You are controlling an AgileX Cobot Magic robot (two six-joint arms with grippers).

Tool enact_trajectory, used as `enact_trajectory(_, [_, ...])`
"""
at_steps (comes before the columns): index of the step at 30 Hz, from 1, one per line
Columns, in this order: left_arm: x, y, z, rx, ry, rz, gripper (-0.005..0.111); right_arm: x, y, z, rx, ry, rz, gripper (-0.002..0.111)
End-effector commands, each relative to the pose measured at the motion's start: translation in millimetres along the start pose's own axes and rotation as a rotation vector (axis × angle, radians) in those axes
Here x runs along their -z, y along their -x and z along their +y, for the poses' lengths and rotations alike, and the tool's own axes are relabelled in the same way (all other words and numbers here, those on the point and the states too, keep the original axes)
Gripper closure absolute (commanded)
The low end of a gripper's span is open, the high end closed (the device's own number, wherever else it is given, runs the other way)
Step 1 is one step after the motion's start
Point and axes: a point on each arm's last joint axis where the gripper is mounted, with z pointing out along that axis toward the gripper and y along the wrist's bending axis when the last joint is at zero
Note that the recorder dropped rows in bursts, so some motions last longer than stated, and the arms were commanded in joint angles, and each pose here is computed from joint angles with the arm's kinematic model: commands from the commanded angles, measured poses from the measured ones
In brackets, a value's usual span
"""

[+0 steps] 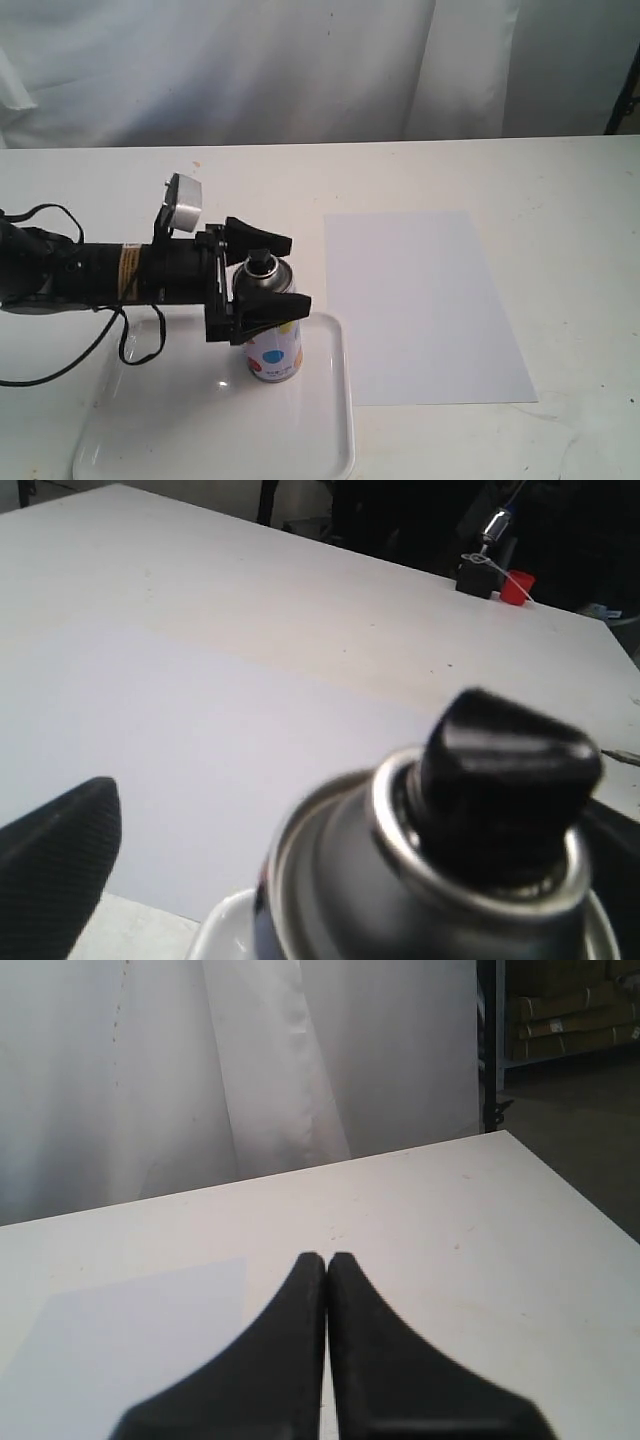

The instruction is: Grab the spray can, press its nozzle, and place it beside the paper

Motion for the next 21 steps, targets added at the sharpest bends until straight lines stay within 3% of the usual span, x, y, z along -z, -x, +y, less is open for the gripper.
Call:
enact_trajectory(1, [19.2,41.9,-3.9,-0.088,0.043,-0.074,0.003,0.2,-0.7,0.8,0.005,0.011,0.001,0.108])
enact_trajectory(5, [36.0,80.6,-17.1,-0.147,0.070,-0.128,0.003,0.2,-0.7,0.8,0.005,0.011,0.001,0.108])
enact_trajectory(8, [45.7,108.0,-32.9,-0.213,0.076,-0.163,0.013,0.2,-0.7,0.8,0.005,0.011,0.001,0.108])
enact_trajectory(11, [54.5,129.2,-50.0,-0.275,0.069,-0.178,0.048,0.2,-0.7,0.8,0.005,0.011,0.001,0.108])
enact_trajectory(12, [57.5,134.7,-57.3,-0.315,0.057,-0.165,0.070,0.2,-0.7,0.8,0.005,0.011,0.001,0.108])
enact_trajectory(15, [63.2,143.2,-71.9,-0.401,0.029,-0.126,0.106,0.3,-0.7,1.6,0.005,0.020,0.001,0.108])
enact_trajectory(21, [71.9,160.6,-88.4,-0.384,0.034,-0.156,0.107,0.3,-0.7,1.6,0.005,0.020,0.001,0.108])
